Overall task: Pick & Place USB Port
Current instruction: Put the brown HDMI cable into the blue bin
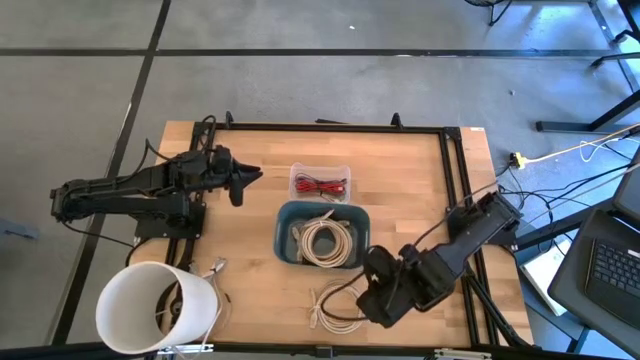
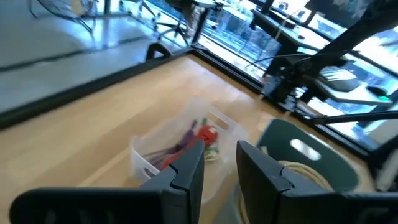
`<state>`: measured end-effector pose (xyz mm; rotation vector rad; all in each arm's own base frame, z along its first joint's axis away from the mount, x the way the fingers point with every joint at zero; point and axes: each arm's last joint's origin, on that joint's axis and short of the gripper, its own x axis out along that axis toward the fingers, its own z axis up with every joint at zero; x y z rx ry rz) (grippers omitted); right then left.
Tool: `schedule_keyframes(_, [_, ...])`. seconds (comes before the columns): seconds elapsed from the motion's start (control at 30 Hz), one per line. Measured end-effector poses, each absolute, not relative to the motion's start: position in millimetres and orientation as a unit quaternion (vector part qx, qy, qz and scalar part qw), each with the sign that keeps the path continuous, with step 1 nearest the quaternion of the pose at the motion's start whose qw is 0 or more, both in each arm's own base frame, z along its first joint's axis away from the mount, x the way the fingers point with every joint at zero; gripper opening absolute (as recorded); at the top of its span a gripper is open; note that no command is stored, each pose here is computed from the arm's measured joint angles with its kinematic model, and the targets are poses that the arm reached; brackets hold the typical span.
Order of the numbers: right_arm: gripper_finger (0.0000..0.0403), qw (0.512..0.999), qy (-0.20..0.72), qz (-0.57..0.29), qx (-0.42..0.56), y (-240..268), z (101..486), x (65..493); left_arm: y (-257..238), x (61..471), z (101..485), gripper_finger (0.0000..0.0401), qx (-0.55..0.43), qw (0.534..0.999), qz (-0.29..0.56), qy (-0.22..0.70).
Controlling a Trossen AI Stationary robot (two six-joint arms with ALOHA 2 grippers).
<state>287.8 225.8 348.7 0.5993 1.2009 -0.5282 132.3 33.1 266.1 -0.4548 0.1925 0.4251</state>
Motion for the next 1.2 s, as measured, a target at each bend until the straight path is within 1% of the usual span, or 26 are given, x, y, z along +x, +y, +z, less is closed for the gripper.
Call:
schedule_keyframes(0.13, [0.0136,0.743,0.545,-0.249,0.299,236.9,328.6,289.6,31.1,132.9,266.0,0.0086,-0.239,0.950,0.176,0.101])
schedule_keyframes(0.23, [0.0136,0.745,0.530,-0.238,0.329,245.4,304.3,298.0,29.5,133.4,265.9,0.0086,-0.213,0.960,0.146,0.112])
schedule_keyframes(0.33, [0.0136,0.742,0.519,-0.233,0.354,249.7,277.4,304.3,29.4,133.8,265.2,0.0086,-0.178,0.967,0.138,0.121])
schedule_keyframes(0.43, [0.0136,0.724,0.514,-0.259,0.379,248.8,251.0,304.0,29.7,133.7,265.3,0.0086,-0.155,0.970,0.140,0.123])
schedule_keyframes(0.57, [0.0136,0.700,0.511,-0.289,0.408,246.7,227.5,300.8,29.7,133.7,265.3,0.0086,-0.154,0.970,0.140,0.123])
schedule_keyframes(0.73, [0.0136,0.693,0.504,-0.294,0.423,242.8,208.7,301.6,29.7,133.8,265.3,0.0086,-0.159,0.969,0.141,0.123])
schedule_keyframes(0.9, [0.0136,0.703,0.492,-0.270,0.436,236.0,192.2,309.3,29.7,133.7,265.3,0.0086,-0.159,0.969,0.141,0.122])
schedule_keyframes(1.0, [0.0136,0.700,0.493,-0.269,0.442,230.5,184.1,311.3,29.7,133.7,265.3,0.0086,-0.159,0.969,0.141,0.123])
schedule_keyframes(1.1, [0.0137,0.695,0.513,-0.269,0.426,224.9,176.4,309.3,29.7,133.7,265.3,0.0086,-0.159,0.969,0.141,0.123])
schedule_keyframes(1.2, [0.0148,0.705,0.523,-0.254,0.407,223.0,175.9,310.3,29.7,133.7,265.3,0.0086,-0.159,0.969,0.142,0.122])
